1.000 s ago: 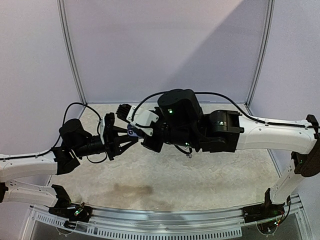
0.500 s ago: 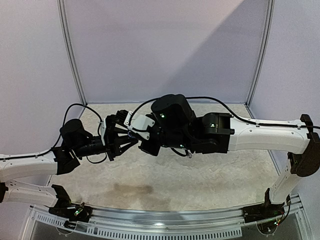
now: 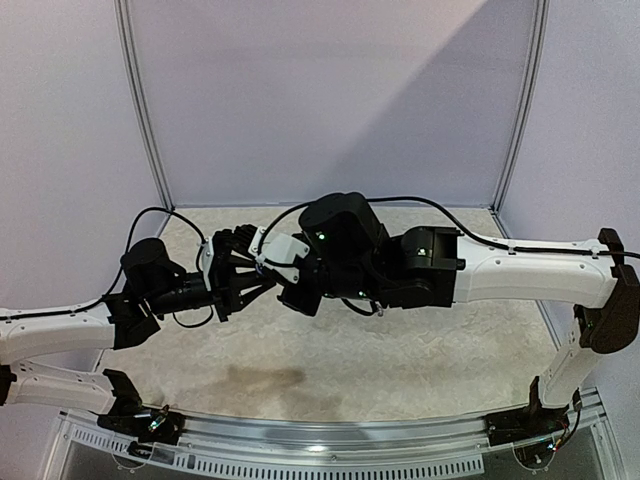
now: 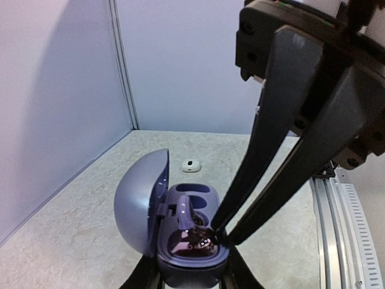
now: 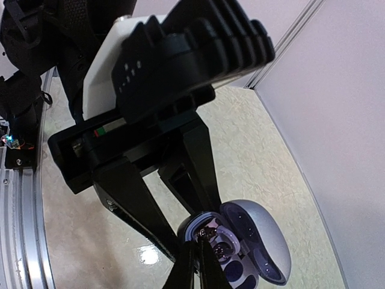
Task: Insert the wireless bluetooth earbuds into the charging case
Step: Adjust the left earbud in the left side groove of the charging case.
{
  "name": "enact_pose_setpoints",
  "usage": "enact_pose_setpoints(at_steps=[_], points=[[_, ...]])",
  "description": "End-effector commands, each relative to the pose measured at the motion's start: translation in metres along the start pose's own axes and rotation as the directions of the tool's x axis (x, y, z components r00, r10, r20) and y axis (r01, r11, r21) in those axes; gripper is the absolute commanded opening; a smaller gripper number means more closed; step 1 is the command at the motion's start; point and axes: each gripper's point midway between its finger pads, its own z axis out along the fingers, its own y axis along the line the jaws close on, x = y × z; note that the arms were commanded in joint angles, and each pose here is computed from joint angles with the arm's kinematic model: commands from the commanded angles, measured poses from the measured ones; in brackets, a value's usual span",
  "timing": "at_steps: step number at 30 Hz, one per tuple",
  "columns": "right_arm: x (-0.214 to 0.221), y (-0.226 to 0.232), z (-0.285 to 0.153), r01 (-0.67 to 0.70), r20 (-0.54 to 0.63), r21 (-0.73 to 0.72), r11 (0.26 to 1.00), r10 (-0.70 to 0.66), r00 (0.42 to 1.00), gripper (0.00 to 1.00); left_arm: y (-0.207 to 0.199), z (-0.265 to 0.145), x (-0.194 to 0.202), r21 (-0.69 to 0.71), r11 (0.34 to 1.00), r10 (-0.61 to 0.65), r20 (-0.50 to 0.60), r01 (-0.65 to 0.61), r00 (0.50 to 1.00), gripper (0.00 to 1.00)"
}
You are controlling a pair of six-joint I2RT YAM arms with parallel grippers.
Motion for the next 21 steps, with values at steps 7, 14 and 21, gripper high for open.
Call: enact_pose_setpoints(at_steps=[7, 14, 21], points=[[-0.002, -0.008, -0.013, -0.004, -0.012, -0.003, 1.0, 0.004, 1.0, 0.05, 0.002, -0.002, -0.019, -0.01, 1.0, 0.013, 0.061, -0.012, 0.998, 0.0], [-0.026, -0.023, -0.04, -0.005, 0.067, 0.018, 1.0, 0.004, 0.998, 0.07, 0.002, -0.002, -0.016, -0.01, 1.0, 0.009, 0.05, -0.009, 0.999, 0.0], [-0.031, -0.028, -0.031, 0.012, 0.087, 0.044, 0.999, -0.015, 0.996, 0.07, 0.002, -0.002, -0.016, -0.007, 1.0, 0.005, 0.048, -0.005, 0.999, 0.0]])
